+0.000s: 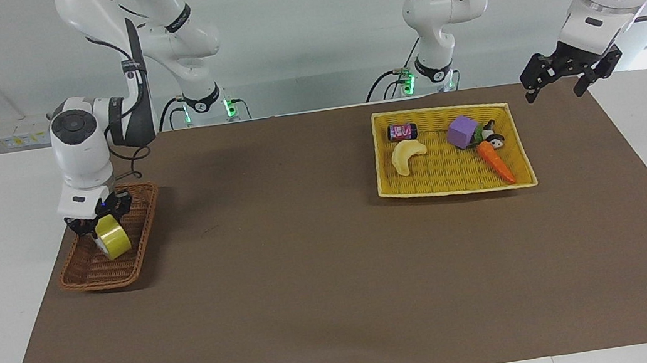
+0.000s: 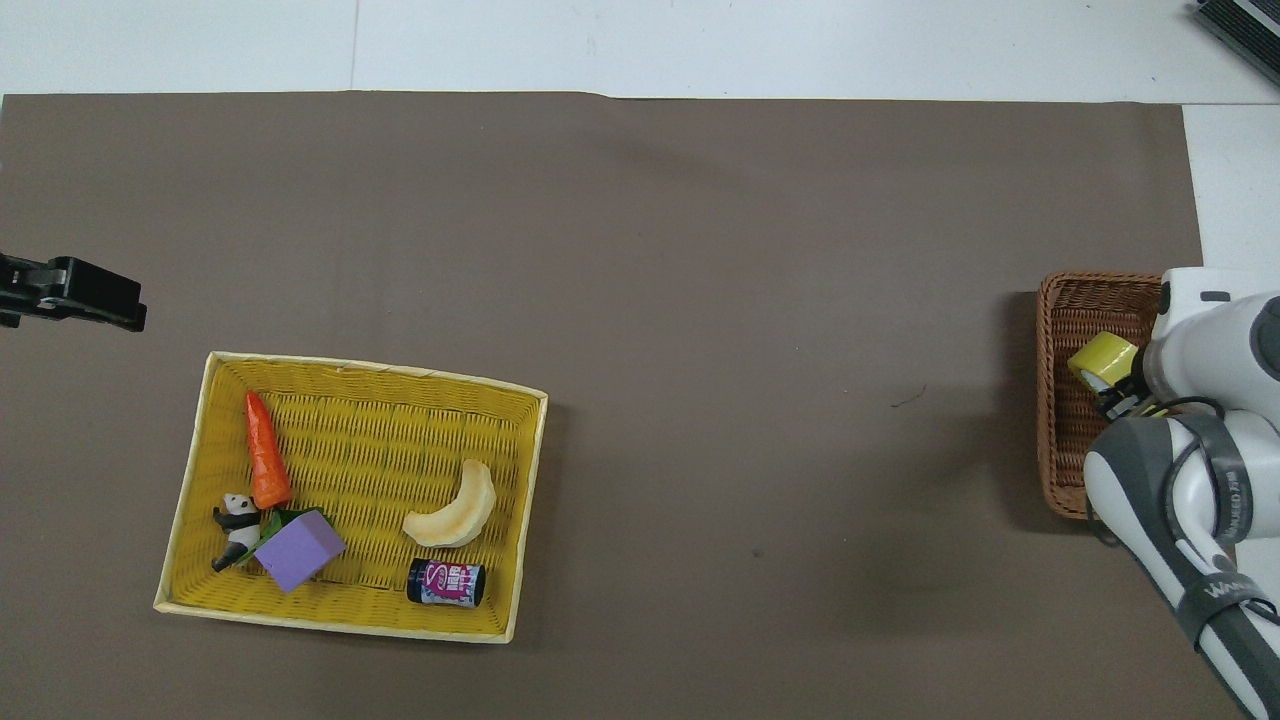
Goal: Move tape to another basket
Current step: 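Lower the tape into the brown basket while the left gripper withdraws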
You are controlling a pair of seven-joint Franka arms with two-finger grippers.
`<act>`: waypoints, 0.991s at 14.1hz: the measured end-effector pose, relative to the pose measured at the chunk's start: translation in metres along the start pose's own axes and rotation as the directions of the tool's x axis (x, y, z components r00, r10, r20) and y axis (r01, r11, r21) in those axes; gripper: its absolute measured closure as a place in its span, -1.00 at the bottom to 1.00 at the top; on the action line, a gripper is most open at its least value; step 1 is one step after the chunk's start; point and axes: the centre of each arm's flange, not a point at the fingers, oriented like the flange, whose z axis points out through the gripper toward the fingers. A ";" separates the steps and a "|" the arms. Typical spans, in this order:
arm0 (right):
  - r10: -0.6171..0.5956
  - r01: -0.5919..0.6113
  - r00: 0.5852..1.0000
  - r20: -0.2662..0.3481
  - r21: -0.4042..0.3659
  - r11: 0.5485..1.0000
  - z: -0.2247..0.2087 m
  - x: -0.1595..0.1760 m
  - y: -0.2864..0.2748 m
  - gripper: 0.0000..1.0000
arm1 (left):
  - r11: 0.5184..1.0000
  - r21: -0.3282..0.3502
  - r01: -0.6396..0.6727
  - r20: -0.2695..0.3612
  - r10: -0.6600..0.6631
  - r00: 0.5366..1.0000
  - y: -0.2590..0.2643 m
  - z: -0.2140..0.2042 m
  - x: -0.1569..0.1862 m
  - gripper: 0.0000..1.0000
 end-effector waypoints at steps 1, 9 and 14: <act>0.003 -0.003 1.000 0.001 0.002 1.000 -0.001 -0.001 -0.006 -0.52 | 1.000 0.000 0.003 -0.002 -0.003 1.000 -0.002 0.000 0.000 -1.00; 0.264 -0.262 0.964 -0.040 0.060 0.963 -0.075 0.029 -0.065 -1.00 | 0.996 -0.079 0.045 0.004 -0.045 0.999 -0.019 -0.001 -0.002 -1.00; 0.491 -0.459 0.863 -0.124 0.215 0.862 -0.177 0.047 -0.075 -1.00 | 0.997 -0.063 0.043 -0.011 -0.044 0.999 -0.019 -0.016 -0.011 -1.00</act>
